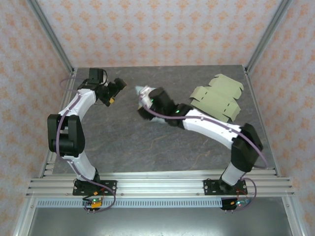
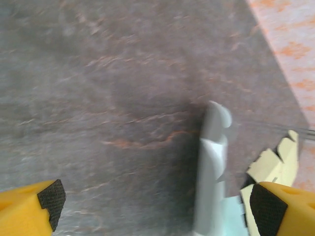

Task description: Fold the paper box

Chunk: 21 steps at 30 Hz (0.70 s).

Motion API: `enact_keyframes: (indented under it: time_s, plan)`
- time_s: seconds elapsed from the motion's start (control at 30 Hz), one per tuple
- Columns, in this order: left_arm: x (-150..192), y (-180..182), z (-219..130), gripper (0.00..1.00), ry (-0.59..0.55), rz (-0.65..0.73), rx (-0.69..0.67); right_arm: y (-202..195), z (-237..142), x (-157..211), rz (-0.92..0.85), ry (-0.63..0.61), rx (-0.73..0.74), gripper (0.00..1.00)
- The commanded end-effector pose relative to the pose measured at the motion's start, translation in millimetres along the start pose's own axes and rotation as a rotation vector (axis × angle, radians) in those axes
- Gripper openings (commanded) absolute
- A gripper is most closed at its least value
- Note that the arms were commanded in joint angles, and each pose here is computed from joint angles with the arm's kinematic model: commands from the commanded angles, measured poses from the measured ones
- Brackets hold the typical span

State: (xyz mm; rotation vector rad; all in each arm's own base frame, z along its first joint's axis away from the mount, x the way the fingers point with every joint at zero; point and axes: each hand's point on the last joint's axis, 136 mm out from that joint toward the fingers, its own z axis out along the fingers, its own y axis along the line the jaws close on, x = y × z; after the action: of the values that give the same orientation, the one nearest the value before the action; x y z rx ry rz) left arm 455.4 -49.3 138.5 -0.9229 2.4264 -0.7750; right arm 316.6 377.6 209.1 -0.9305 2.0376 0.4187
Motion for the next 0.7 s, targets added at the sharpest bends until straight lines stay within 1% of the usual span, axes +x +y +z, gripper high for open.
enact_keyframes:
  time_s: [0.0,0.07,0.1,0.17,0.2,0.27,0.33,0.43,0.5,0.53,0.6,0.67]
  plan:
    - [11,19,-2,1.00,0.023,0.037,-0.023,10,-12,30,0.055,0.093,-0.058,0.59]
    - [25,31,-1,1.00,0.060,0.039,-0.043,2,-30,24,0.121,0.071,-0.054,0.61]
    - [32,37,0,1.00,0.078,0.044,-0.051,-6,-40,20,0.182,0.051,-0.060,0.62]
    - [46,42,4,1.00,0.109,0.073,-0.049,-28,-55,16,0.312,0.011,-0.070,0.65]
    - [55,43,8,1.00,0.127,0.100,-0.053,-48,-60,19,0.378,-0.002,-0.024,0.66]
    - [72,43,15,1.00,0.167,0.158,-0.071,-91,-63,34,0.498,0.010,0.053,0.66]
    - [93,35,22,1.00,0.199,0.201,-0.064,-139,-60,58,0.635,0.072,0.127,0.65]
    - [138,20,28,0.99,0.261,0.273,-0.028,-185,-53,96,0.737,0.167,0.193,0.63]
    - [161,25,30,0.98,0.301,0.301,-0.054,-208,-52,122,0.803,0.220,0.264,0.62]
    - [169,31,32,0.97,0.306,0.301,-0.087,-214,-53,136,0.866,0.245,0.292,0.62]
    - [181,39,38,0.95,0.311,0.289,-0.101,-216,-55,154,1.003,0.268,0.324,0.62]
    - [189,40,45,0.91,0.314,0.275,-0.096,-203,-51,165,1.139,0.285,0.289,0.62]
